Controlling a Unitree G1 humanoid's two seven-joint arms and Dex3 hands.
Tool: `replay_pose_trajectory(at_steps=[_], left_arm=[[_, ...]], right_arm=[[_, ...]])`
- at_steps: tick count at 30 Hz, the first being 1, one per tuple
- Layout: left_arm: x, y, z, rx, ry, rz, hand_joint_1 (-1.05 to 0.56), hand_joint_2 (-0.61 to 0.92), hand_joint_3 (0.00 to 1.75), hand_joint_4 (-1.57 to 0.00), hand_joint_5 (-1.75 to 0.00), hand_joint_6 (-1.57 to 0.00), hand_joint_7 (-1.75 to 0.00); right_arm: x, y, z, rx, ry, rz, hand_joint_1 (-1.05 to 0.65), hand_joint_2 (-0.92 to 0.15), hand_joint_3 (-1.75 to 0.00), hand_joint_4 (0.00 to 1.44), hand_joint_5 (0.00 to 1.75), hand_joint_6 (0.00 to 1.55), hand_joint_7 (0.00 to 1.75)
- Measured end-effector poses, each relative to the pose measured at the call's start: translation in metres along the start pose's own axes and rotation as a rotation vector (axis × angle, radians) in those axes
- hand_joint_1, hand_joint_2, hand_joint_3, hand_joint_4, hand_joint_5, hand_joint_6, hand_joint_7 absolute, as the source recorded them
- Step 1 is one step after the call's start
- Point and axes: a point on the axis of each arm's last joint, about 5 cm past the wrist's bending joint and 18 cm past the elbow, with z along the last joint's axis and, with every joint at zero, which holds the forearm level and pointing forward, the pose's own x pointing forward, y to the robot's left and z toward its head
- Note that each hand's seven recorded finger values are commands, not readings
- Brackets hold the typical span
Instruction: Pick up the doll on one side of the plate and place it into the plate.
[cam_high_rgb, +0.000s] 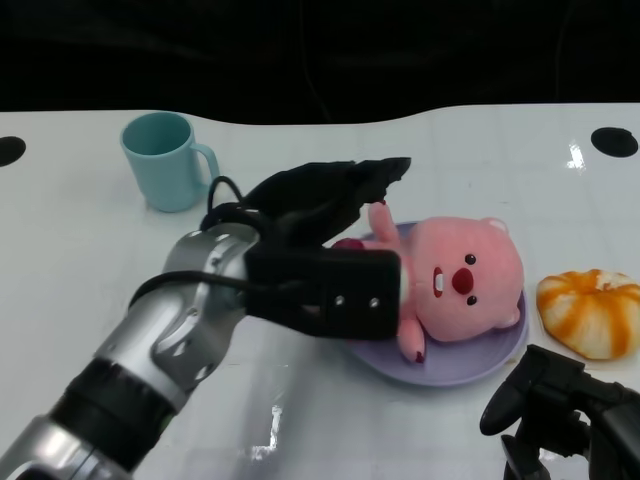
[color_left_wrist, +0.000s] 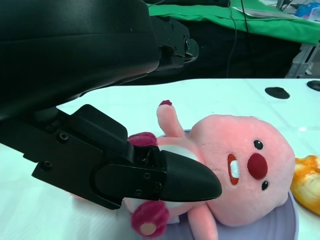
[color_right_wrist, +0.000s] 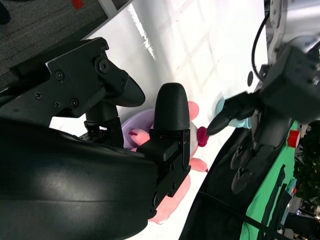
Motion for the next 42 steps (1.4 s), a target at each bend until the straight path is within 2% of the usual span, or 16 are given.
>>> replay_pose_trajectory(at_steps=[4,6,11,17,18,20,21,24,27,29,30,31,32,37,42], left_arm=[[-0.017,0.001,-0.008,-0.023,-0.009,0.031,-0.97,0.92,0.36,-0.06,-0.04,-0.06,-0.03],[-0.027,-0.002,-0.014,-0.061,-0.023,0.047,-0.93,0.92,0.32,-0.10,-0.06,-0.10,-0.05],[-0.053,-0.018,-0.026,-0.181,-0.068,0.153,-0.85,0.92,0.26,-0.18,-0.13,-0.18,-0.08],[-0.080,-0.038,-0.038,-0.291,-0.108,0.296,-0.59,0.92,0.20,-0.36,-0.27,-0.37,-0.15],[-0.083,-0.040,-0.038,-0.317,-0.117,0.316,-0.48,0.92,0.17,-0.38,-0.40,-0.45,-0.14],[-0.089,-0.046,-0.041,-0.387,-0.118,0.346,-0.36,0.92,0.13,-0.31,-0.68,-0.53,-0.10],[-0.092,-0.048,-0.042,-0.423,-0.112,0.357,-0.29,0.91,0.11,-0.34,-0.78,-0.61,-0.12],[-0.099,-0.055,-0.044,-0.542,-0.094,0.411,-0.19,0.89,0.11,-0.51,-0.94,-0.79,-0.18],[-0.105,-0.060,-0.042,-0.636,-0.077,0.446,-0.12,0.90,0.14,-0.62,-1.02,-0.90,-0.24],[-0.110,-0.062,-0.041,-0.721,-0.056,0.471,-0.05,0.63,0.81,-0.75,-1.17,-0.95,-0.50],[-0.113,-0.065,-0.039,-0.775,-0.036,0.485,-0.03,0.54,1.04,-0.77,-1.25,-0.91,-0.72],[-0.116,-0.067,-0.037,-0.820,-0.016,0.489,-0.02,0.52,1.12,-0.78,-1.31,-0.88,-0.84],[-0.118,-0.070,-0.035,-0.849,0.004,0.488,-0.01,0.51,1.16,-0.79,-1.39,-0.84,-0.98],[-0.129,-0.073,-0.026,-0.963,0.075,0.483,-0.03,0.53,1.23,-0.78,-1.69,-0.73,-1.41],[-0.142,-0.069,-0.015,-1.095,0.145,0.402,-0.05,0.50,1.30,-0.77,-1.74,-0.72,-1.48]], right_arm=[[0.001,0.000,0.000,0.001,-0.002,0.000,-0.03,-0.64,-1.08,0.59,1.75,0.48,1.56],[0.001,0.001,0.000,0.001,-0.002,-0.002,-0.03,-0.64,-1.08,0.59,1.75,0.48,1.56],[0.001,0.001,0.000,0.004,-0.003,-0.003,-0.04,-0.63,-1.08,0.58,1.75,0.47,1.56],[0.002,0.001,0.001,0.005,-0.001,-0.001,-0.05,-0.63,-1.09,0.58,1.75,0.47,1.56],[0.002,0.001,0.001,0.005,-0.001,0.000,-0.05,-0.63,-1.09,0.58,1.75,0.47,1.56],[0.002,0.001,0.001,0.005,-0.001,0.001,-0.05,-0.63,-1.08,0.58,1.75,0.47,1.56],[0.002,0.001,0.001,0.005,-0.001,0.001,-0.05,-0.63,-1.08,0.58,1.75,0.47,1.56],[0.002,0.001,0.001,0.005,-0.001,0.002,-0.05,-0.63,-1.08,0.58,1.75,0.48,1.56],[0.002,0.001,0.001,0.005,-0.002,0.004,-0.05,-0.63,-1.08,0.58,1.75,0.48,1.55],[0.002,0.001,0.001,0.006,-0.003,0.005,-0.06,-0.62,-1.08,0.58,1.75,0.48,1.55],[0.002,0.001,0.001,0.007,-0.002,0.005,-0.06,-0.62,-1.08,0.58,1.75,0.48,1.55],[0.002,0.001,0.001,0.008,0.000,0.005,-0.06,-0.62,-1.08,0.58,1.75,0.48,1.55],[0.002,0.001,0.001,0.008,0.001,0.005,-0.07,-0.62,-1.08,0.58,1.75,0.48,1.55],[0.002,0.001,0.001,0.008,-0.001,0.007,-0.08,-0.62,-1.08,0.59,1.75,0.49,1.55],[0.002,0.001,0.001,0.009,-0.001,0.008,-0.08,-0.62,-1.09,0.59,1.75,0.49,1.54]])
